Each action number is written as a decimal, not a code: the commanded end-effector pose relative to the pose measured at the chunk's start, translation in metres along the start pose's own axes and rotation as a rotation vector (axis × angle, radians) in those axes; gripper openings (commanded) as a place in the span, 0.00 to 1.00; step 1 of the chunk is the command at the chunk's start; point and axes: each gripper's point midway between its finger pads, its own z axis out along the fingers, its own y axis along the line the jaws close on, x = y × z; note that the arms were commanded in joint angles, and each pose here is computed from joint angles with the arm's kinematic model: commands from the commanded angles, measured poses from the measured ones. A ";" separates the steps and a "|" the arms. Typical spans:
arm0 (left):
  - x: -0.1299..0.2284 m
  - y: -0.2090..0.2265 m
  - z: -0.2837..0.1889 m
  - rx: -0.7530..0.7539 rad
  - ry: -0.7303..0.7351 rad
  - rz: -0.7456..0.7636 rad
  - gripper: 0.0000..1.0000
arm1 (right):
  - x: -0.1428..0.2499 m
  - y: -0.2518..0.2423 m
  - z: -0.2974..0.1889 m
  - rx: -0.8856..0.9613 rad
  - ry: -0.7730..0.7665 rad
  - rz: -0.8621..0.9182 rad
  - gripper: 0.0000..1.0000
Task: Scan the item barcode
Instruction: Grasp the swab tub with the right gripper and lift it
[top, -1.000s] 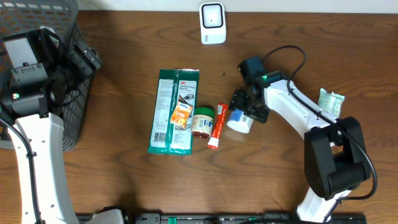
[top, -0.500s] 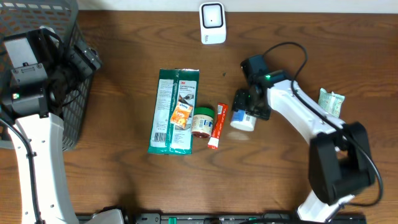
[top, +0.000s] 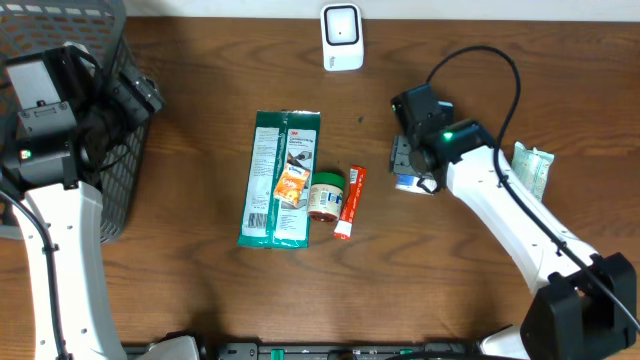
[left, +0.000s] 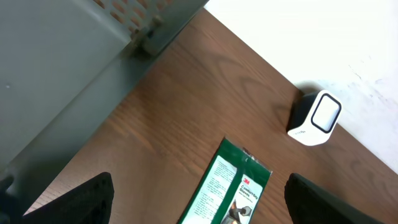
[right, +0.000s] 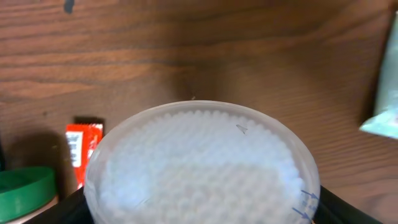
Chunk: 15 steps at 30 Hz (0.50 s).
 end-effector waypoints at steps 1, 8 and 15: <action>-0.007 -0.001 -0.006 -0.004 -0.026 0.001 0.86 | -0.009 -0.008 -0.002 0.086 -0.095 -0.035 0.63; -0.007 -0.001 -0.006 -0.004 -0.026 0.001 0.86 | -0.001 0.009 0.033 0.062 -0.240 -0.036 0.61; -0.007 -0.001 -0.006 -0.004 -0.026 0.001 0.86 | -0.001 0.012 0.054 0.025 -0.375 0.017 0.58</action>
